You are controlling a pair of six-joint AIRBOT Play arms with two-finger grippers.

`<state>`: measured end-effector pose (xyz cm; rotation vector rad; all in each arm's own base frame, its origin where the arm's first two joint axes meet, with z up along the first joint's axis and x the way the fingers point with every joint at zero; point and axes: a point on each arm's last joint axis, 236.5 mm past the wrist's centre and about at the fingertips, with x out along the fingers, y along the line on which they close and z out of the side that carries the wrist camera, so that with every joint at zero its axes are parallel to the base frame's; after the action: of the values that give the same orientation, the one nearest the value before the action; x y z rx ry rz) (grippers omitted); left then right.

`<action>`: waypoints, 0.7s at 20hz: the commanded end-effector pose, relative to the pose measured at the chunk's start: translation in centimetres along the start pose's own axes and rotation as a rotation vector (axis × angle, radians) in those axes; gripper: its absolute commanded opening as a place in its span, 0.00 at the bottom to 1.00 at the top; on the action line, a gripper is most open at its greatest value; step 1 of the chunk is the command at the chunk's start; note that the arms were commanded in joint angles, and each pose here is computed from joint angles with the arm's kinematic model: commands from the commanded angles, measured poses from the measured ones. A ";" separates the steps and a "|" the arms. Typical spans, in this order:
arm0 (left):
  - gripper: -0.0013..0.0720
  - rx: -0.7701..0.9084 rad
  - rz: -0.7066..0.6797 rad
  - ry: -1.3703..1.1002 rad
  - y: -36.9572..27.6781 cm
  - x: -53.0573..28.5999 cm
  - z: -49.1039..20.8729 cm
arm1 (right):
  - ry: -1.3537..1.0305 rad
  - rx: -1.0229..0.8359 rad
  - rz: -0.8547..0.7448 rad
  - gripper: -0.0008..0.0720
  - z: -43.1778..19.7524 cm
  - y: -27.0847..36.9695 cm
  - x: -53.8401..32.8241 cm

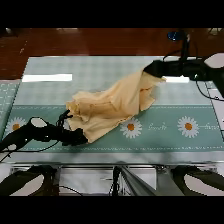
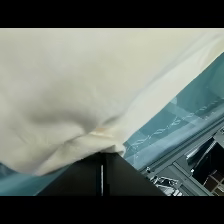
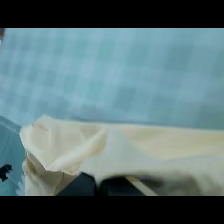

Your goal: Fold the shirts.

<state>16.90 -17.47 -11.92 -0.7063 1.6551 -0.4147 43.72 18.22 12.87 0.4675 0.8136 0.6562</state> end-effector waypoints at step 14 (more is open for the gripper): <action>0.05 0.278 -0.112 -0.105 -8.0 -6.2 0.9 | -0.379 -0.099 -0.223 0.04 12.8 -5.1 -0.8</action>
<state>20.66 -19.02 -3.38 -0.6119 1.4289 -0.6257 53.01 13.78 21.04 0.4373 0.4461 0.4509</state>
